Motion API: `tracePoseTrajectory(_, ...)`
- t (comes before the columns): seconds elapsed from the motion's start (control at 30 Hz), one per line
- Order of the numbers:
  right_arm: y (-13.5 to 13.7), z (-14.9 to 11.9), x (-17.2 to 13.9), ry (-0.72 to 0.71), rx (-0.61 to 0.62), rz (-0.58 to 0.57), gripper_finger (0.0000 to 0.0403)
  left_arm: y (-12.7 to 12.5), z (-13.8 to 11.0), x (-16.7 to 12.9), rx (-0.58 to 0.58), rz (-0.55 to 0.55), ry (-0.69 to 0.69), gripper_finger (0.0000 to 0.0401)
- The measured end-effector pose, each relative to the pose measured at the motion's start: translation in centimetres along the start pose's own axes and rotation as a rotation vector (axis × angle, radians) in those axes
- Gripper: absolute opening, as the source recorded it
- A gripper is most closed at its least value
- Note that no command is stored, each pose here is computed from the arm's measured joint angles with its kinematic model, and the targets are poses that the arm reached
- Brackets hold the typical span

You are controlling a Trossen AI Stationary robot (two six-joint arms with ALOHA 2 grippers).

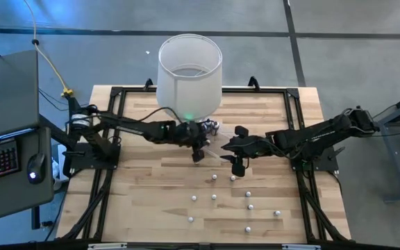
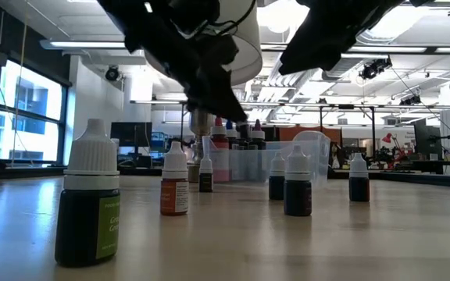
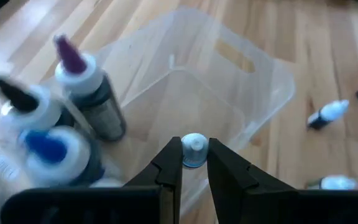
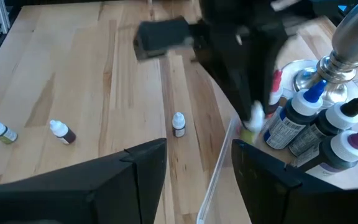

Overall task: Pick & Place food coloring
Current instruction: Put the top small green food coloring bottle into the transparent bin

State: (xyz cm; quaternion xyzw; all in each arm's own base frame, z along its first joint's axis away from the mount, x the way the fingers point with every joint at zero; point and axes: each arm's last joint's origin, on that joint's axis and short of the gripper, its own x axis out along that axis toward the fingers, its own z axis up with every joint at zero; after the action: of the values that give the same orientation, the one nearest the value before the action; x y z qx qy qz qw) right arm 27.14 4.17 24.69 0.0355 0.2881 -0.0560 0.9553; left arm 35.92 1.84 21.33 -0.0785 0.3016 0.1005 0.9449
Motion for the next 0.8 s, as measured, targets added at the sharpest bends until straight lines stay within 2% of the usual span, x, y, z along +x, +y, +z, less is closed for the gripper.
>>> tracePoseTrajectory(0.23, 0.0, 0.1, 0.0, -0.009, 0.002, 0.002, 0.0173, 0.7, 0.3, 0.9, 0.0, -0.006, -0.041, 0.0053)
tracePoseTrajectory(0.8, 0.1, 0.3, 0.0, -0.028, 0.006, 0.006, 0.0173, 0.8, -0.3, 1.2, 0.006, 0.011, 0.007, 0.0053)
